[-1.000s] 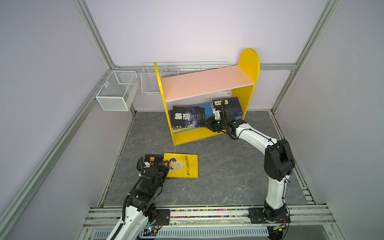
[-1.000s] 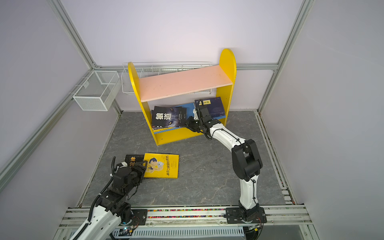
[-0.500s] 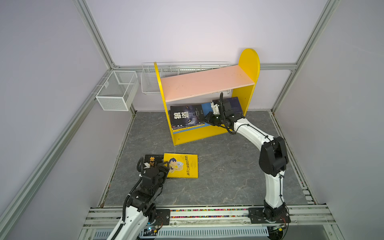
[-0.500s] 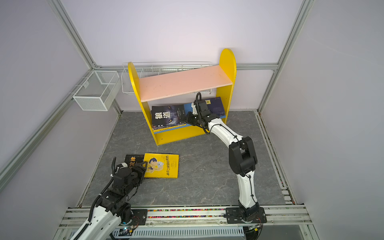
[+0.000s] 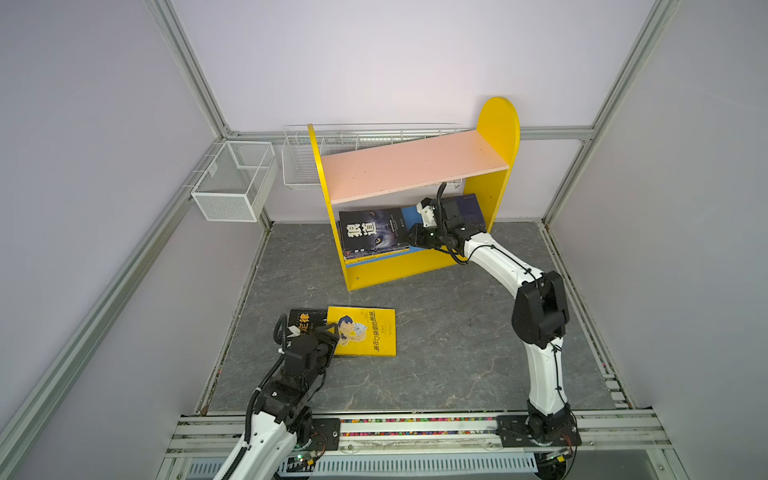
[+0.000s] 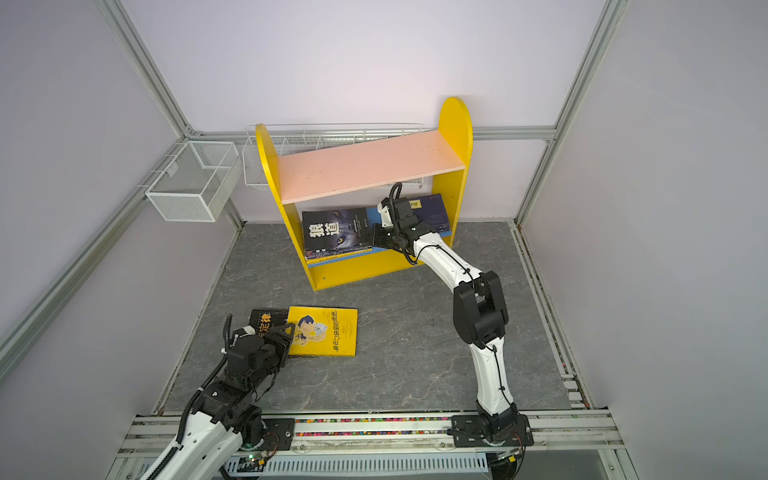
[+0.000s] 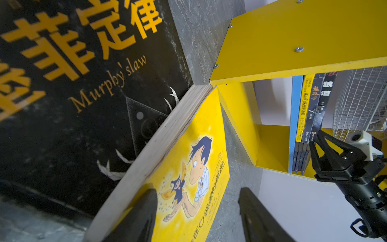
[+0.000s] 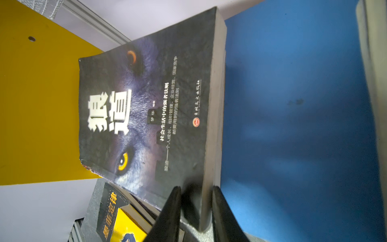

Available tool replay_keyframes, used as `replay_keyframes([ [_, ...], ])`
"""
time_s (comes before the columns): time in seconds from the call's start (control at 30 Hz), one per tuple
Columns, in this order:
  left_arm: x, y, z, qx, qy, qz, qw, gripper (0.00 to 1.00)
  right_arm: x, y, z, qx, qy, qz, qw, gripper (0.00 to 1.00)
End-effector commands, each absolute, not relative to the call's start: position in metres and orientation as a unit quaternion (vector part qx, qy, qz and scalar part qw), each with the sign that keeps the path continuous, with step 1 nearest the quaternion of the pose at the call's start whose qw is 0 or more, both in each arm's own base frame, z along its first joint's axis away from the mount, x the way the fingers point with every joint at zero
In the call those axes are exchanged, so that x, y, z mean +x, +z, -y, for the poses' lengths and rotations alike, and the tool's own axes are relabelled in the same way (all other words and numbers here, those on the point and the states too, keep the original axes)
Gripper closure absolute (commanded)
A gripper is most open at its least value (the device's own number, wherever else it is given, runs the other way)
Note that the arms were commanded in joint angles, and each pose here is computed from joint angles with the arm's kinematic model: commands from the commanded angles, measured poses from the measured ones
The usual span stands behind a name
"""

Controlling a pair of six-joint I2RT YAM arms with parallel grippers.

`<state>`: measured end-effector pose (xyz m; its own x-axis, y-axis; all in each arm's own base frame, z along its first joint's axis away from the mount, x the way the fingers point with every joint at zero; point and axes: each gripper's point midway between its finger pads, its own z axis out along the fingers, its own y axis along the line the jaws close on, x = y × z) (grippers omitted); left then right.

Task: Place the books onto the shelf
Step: 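Push the wolf-eye book square on the stack with the right gripper, then release the book and reach the right gripper down to the yellow cartoon book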

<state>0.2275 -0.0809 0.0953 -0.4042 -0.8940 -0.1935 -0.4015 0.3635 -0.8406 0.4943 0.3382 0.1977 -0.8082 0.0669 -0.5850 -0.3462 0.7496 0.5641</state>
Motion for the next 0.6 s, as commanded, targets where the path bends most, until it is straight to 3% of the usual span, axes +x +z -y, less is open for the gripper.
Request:
replay_keyframes([
  [0.0,0.225,0.090,0.080,-0.433,-0.359,-0.757,0.333,0.37,0.484,0.201,-0.346,-0.101,0.356,-0.878,0.305,0.63],
  [0.2,0.226,0.107,0.074,-0.424,-0.345,-0.760,0.351,0.36,0.472,0.258,-0.319,-0.082,0.350,-0.841,0.404,0.38],
  [0.33,0.223,0.109,0.065,-0.424,-0.319,-0.766,0.363,0.35,0.445,0.278,-0.292,-0.068,0.335,-0.832,0.438,0.35],
  [0.43,0.222,0.114,0.058,-0.419,-0.301,-0.770,0.376,0.34,0.414,0.262,-0.280,-0.064,0.334,-0.843,0.417,0.35],
  [0.57,0.219,0.120,0.050,-0.416,-0.276,-0.775,0.386,0.33,0.355,0.200,-0.298,-0.109,0.350,-0.875,0.315,0.35],
])
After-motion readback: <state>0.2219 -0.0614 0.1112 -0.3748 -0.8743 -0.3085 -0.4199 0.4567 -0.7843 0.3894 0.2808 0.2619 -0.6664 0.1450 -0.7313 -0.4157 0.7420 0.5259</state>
